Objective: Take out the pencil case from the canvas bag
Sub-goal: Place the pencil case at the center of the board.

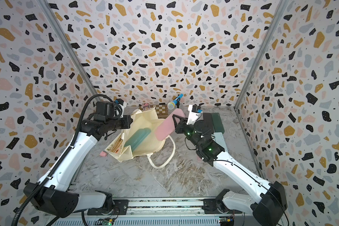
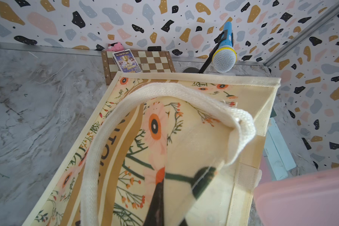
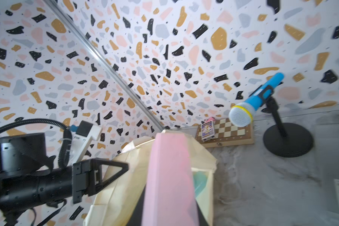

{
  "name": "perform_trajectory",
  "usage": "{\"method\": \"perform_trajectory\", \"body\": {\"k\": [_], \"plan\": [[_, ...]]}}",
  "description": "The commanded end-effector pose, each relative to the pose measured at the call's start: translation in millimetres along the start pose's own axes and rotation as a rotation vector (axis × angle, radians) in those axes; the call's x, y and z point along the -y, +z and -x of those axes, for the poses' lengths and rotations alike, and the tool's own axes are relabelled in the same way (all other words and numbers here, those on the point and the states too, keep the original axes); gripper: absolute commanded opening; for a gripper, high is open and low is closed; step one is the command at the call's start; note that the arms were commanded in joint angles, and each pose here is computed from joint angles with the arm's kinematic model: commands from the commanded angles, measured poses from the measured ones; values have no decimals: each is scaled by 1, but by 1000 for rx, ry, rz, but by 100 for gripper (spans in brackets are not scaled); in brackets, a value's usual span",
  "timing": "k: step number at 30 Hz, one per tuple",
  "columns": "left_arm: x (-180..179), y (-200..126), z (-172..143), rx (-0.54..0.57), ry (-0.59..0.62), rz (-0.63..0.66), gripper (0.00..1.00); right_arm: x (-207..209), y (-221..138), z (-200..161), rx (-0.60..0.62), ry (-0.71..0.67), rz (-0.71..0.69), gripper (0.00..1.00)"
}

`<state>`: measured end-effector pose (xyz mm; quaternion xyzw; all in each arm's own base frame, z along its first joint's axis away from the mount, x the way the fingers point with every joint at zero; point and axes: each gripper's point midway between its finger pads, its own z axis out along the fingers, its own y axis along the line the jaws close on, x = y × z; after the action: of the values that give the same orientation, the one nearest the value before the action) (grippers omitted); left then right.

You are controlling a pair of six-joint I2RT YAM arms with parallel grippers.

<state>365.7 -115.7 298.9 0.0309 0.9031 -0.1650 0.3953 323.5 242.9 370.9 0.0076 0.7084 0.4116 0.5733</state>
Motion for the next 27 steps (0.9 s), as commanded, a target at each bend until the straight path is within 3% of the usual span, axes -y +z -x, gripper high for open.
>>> {"method": "perform_trajectory", "body": {"k": [1, 5, 8, 18, 27], "plan": [[-17, -7, 7, 13, 9, 93, 0, 17, -13, 7, -11, -34, -48, 14], [-19, -6, 5, 4, 16, 108, 0, 45, -24, 13, -35, -56, -124, 13], [-18, -9, 8, 10, 24, 106, 0, 72, -25, 6, -118, -70, -185, 14], [10, -23, 35, 56, 26, -16, 0, 127, -4, -60, -502, -50, -235, 15], [19, -34, 21, 119, 83, -90, 0, 167, 7, -114, -736, -44, -311, 16]]}}
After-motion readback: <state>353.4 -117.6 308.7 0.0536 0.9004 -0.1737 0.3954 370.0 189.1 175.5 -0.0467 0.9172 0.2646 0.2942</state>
